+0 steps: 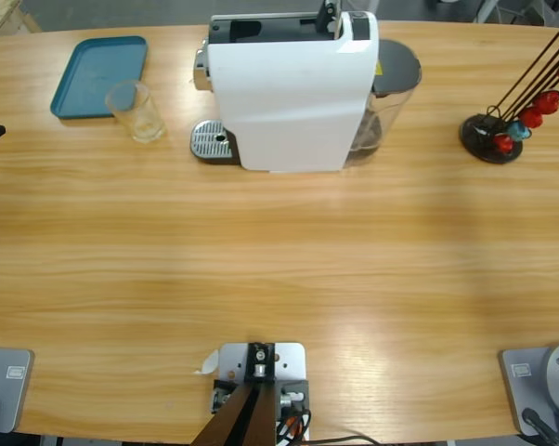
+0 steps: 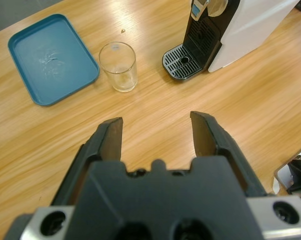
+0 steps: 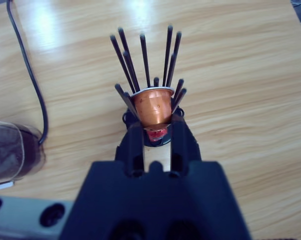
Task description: Pour coffee
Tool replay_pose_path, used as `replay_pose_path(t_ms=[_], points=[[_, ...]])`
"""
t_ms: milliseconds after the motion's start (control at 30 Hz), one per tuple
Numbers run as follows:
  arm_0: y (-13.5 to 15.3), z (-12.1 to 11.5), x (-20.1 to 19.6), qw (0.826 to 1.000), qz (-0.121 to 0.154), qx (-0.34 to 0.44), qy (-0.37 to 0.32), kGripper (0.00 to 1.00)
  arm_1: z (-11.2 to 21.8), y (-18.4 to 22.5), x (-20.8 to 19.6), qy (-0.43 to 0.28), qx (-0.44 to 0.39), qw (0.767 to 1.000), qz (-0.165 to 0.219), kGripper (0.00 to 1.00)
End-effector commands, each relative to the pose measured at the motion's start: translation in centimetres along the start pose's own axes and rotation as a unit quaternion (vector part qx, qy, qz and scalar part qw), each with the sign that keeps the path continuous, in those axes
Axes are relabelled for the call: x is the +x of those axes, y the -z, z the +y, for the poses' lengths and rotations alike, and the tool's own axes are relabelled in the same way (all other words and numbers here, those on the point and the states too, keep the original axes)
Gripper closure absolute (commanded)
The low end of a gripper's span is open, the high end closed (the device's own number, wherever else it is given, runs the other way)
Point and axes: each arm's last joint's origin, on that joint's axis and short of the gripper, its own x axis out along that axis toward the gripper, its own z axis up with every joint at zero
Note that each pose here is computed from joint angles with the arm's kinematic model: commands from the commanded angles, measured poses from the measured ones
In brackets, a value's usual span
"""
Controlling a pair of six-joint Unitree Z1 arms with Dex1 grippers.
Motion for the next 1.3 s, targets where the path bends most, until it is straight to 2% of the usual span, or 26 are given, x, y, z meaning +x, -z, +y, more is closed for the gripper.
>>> replay_pose_path(t_ms=[33,467,533,600,700,800,867,967,1067,1167,1300], points=[[0.9,0.0,0.5,1.0,0.011,0.009,-0.003,0.418,-0.3,-1.8,-1.9,0.001,-0.005,1.0,-0.02,1.0],[1.0,0.0,0.4,1.0,0.008,0.007,-0.003,0.418,-1.0,-3.5,-5.8,0.006,-0.016,0.999,-0.038,1.0],[1.0,0.0,0.4,1.0,0.007,0.007,-0.002,0.418,-0.7,-3.4,-6.7,-0.02,-0.026,0.999,-0.041,1.0],[1.0,0.0,0.4,1.0,0.007,0.006,-0.002,0.418,-0.1,-2.7,-8.2,-0.081,-0.056,0.994,-0.049,1.0],[1.0,0.0,0.4,1.0,0.008,0.006,0.001,0.414,1.9,-1.2,-11.4,-0.232,-0.156,0.958,-0.062,1.0],[1.0,-0.1,0.5,1.0,0.009,0.006,0.007,0.414,3.8,0.5,-13.4,-0.342,-0.25,0.905,-0.047,1.0],[1.0,-0.2,0.5,1.0,0.01,0.006,0.012,0.414,5.1,1.8,-14.2,-0.385,-0.309,0.869,-0.022,1.0],[1.0,-0.2,0.4,1.0,0.009,0.006,0.015,0.414,6.2,3.6,-14.8,-0.414,-0.371,0.831,0.017,1.0],[1.1,-0.2,0.3,1.0,0.007,0.006,0.016,0.414,6.5,4.5,-15.1,-0.422,-0.401,0.812,0.038,1.0],[1.2,-0.2,0.3,1.0,0.007,0.006,0.021,0.414,7.5,4.7,-15.5,-0.435,-0.421,0.795,0.04,1.0],[1.2,-0.3,0.3,1.0,0.008,0.006,0.025,0.414,11.1,3.9,-16.0,-0.454,-0.458,0.764,0.037,1.0]])
